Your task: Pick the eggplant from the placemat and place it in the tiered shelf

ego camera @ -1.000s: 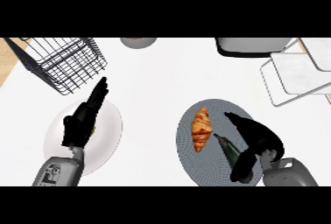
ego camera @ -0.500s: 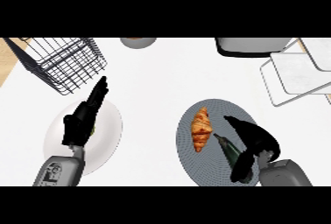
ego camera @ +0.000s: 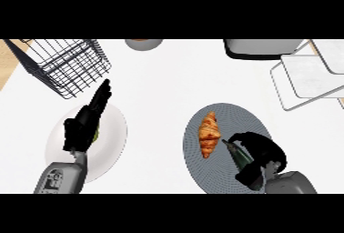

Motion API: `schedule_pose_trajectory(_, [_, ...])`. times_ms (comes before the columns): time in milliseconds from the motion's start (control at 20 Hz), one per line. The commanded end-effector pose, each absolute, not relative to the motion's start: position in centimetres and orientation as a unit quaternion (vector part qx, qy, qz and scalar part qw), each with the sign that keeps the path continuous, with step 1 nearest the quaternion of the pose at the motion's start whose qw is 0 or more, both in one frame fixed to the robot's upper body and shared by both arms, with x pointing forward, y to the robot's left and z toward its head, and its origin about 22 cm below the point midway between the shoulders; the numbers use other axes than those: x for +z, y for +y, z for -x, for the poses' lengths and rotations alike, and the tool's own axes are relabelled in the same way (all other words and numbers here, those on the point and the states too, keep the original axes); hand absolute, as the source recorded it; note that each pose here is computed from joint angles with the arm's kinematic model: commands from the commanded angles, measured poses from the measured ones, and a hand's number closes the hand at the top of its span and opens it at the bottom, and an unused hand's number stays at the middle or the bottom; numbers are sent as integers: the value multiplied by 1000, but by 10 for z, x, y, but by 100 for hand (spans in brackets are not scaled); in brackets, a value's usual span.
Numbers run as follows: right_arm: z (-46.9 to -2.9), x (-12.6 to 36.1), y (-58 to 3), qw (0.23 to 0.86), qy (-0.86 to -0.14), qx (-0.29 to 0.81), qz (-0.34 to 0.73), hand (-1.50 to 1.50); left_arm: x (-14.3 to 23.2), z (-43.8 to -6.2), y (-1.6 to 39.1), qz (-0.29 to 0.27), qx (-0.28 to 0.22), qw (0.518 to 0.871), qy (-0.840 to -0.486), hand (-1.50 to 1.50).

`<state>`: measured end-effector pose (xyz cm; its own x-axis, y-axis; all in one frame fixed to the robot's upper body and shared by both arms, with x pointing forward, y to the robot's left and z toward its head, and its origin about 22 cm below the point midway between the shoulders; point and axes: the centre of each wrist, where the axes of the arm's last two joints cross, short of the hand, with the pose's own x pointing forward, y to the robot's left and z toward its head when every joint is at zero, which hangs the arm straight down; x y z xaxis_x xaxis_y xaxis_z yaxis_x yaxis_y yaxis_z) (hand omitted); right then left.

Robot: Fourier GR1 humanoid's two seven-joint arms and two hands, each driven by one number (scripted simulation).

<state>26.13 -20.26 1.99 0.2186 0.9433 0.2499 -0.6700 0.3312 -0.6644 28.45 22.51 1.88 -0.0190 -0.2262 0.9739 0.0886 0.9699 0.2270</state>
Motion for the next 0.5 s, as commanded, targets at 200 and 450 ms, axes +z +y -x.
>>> schedule_pose_trajectory(200, [-229, 2, -202, 706, -342, 581, 218, 150, 35, -280, 222, -49, -118, 693, -710, 0])
schedule_pose_trajectory(450, [-234, 23, -202, 694, -411, 518, 285, 150, 16, -281, 238, -57, -107, 700, -704, 0])
